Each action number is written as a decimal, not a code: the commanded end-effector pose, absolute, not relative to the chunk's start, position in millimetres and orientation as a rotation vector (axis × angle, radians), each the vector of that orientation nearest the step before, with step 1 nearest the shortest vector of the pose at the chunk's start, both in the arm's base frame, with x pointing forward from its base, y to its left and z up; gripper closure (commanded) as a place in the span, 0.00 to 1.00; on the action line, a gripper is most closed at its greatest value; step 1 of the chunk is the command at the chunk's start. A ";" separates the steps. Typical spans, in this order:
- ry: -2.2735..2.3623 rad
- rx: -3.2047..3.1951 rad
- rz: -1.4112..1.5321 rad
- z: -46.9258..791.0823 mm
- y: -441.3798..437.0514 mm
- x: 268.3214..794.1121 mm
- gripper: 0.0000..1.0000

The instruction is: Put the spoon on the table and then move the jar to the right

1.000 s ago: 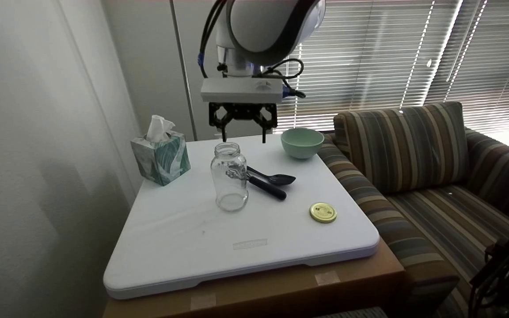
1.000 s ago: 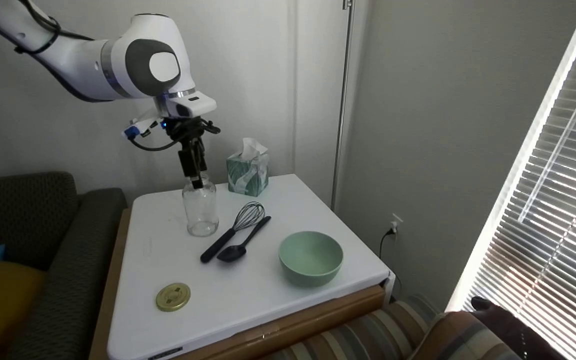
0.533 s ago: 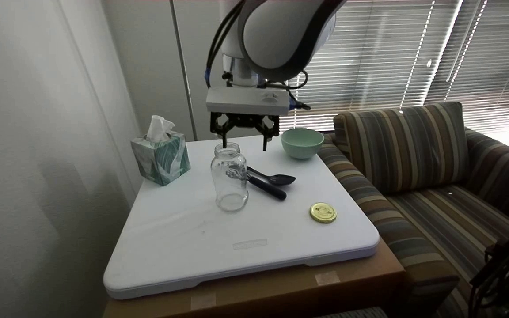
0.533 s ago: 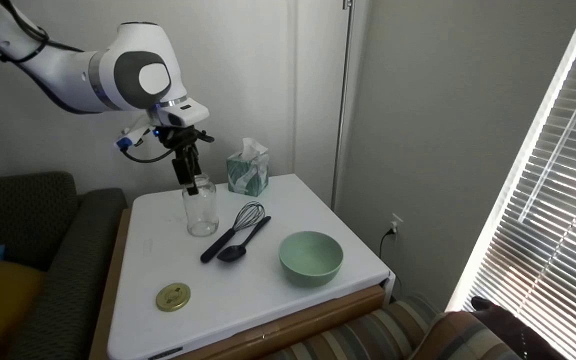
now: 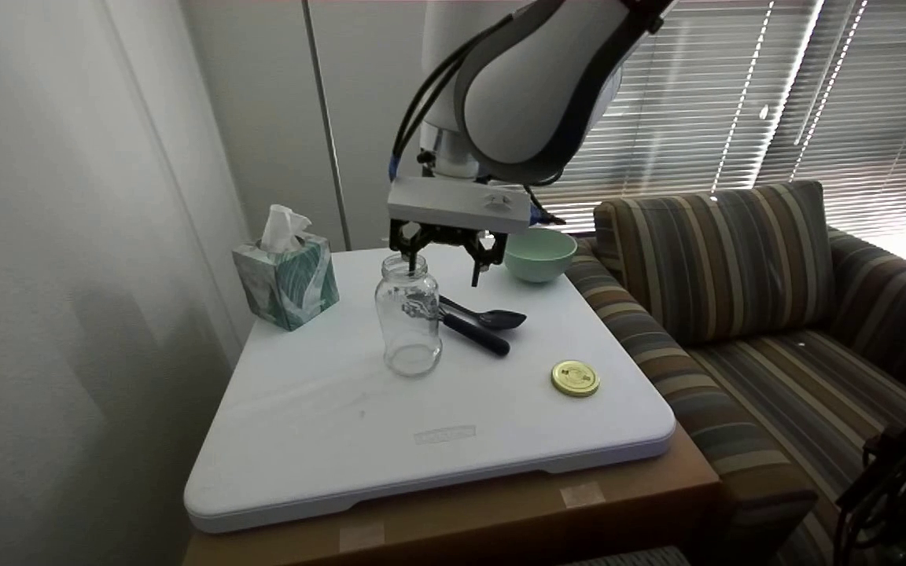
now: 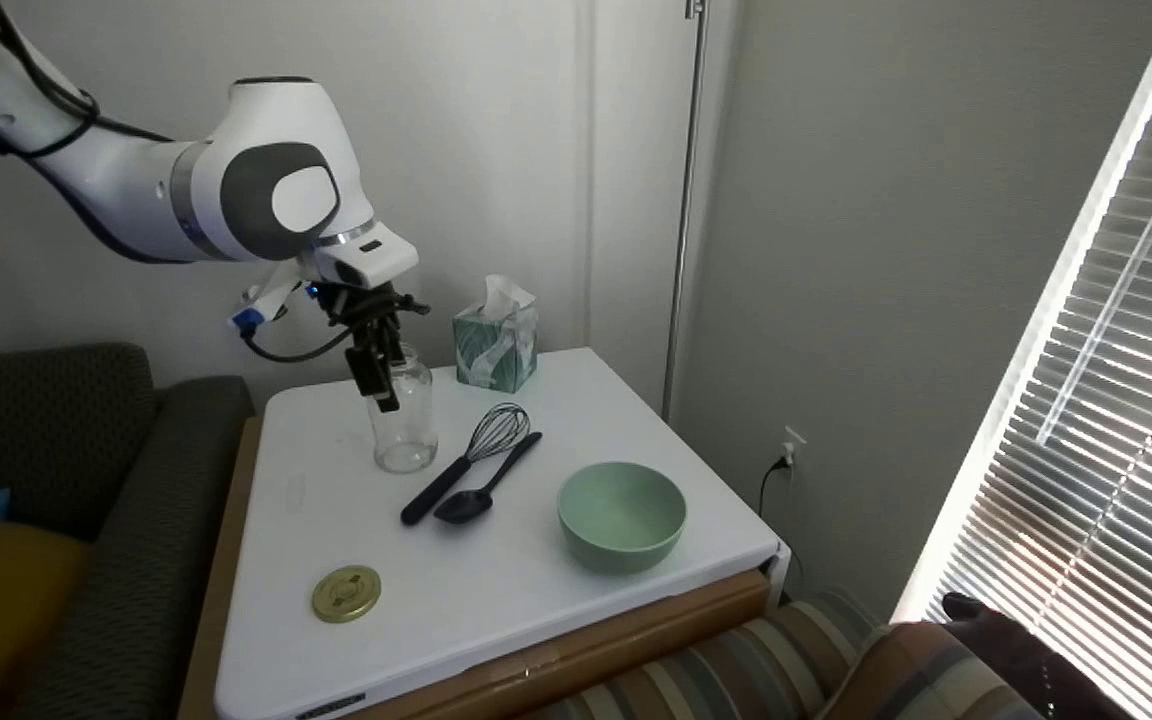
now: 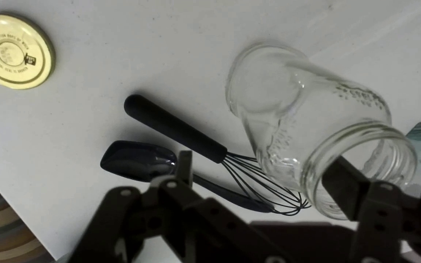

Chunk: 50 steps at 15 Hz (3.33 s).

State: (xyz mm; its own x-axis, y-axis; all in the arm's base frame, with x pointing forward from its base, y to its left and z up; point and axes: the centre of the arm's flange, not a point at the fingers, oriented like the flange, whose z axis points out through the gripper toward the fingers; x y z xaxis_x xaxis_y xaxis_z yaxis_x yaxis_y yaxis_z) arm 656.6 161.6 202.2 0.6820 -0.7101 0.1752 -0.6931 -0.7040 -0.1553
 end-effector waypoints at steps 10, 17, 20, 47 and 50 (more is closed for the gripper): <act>1.147 -2.761 -0.335 189.7 166.4 650.7 0.98; 1.073 -2.850 -0.369 200.4 173.2 649.2 0.97; 1.054 -2.896 -0.435 211.3 171.3 650.6 0.97; 1.915 -2.850 -0.496 264.0 -32.4 626.6 0.97; 1.961 -2.813 -0.456 261.1 -36.2 620.0 0.97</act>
